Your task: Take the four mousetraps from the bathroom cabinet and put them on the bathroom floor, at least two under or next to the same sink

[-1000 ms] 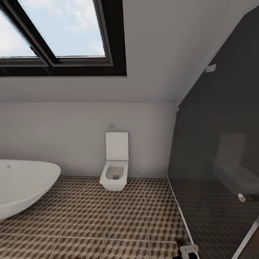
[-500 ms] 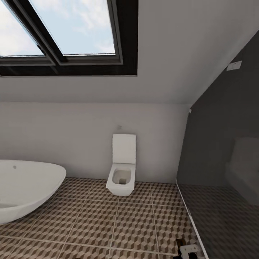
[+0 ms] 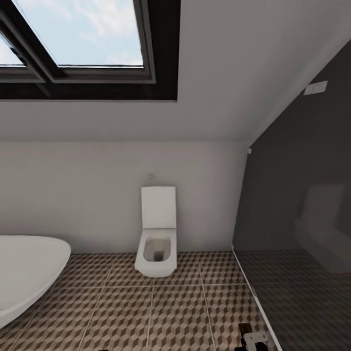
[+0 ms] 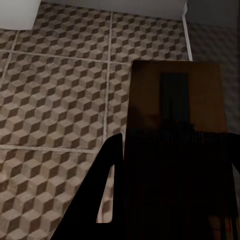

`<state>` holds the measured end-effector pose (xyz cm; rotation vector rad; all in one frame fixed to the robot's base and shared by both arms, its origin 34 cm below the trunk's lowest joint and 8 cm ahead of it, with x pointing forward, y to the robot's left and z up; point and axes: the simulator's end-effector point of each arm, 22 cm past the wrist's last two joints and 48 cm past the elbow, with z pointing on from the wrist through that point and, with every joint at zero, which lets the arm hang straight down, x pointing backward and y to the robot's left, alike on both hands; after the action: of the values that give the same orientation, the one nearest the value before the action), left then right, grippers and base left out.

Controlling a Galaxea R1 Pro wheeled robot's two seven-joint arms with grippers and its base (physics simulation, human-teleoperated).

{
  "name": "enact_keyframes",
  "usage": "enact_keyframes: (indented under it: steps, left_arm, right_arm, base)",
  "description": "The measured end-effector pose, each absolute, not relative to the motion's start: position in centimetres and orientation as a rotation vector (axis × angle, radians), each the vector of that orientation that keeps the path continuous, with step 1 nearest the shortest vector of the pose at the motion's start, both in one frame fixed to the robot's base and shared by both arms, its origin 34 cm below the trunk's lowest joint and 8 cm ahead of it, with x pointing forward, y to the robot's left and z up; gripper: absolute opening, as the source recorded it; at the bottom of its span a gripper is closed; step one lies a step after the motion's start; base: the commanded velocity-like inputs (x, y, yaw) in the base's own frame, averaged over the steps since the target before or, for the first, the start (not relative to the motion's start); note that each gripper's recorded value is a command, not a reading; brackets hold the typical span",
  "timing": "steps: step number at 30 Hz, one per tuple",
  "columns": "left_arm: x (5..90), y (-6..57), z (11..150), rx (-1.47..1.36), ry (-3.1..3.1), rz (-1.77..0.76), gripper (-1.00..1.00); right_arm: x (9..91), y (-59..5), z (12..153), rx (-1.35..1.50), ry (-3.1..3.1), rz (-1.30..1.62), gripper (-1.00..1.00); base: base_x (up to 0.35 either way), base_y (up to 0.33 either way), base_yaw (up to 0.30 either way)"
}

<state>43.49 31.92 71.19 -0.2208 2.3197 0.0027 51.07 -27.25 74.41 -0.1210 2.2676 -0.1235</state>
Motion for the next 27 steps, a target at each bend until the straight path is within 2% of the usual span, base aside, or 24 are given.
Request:
enact_keyframes:
  steps: [23, 27]
  left_arm:
    - [43.4, 32.7, 71.2, -0.273, 2.312, 0.017, -1.00]
    - [43.5, 32.9, 71.3, -0.303, 2.306, 0.022, -1.00]
  right_arm:
    - [51.1, -27.2, 74.4, -0.121, 2.268, -0.123, -1.00]
    - [51.1, -27.2, 74.4, -0.121, 2.268, -0.124, -1.00]
  base:
    - [0.274, 0.204, -0.019]
    - [0.157, 0.126, 0.000]
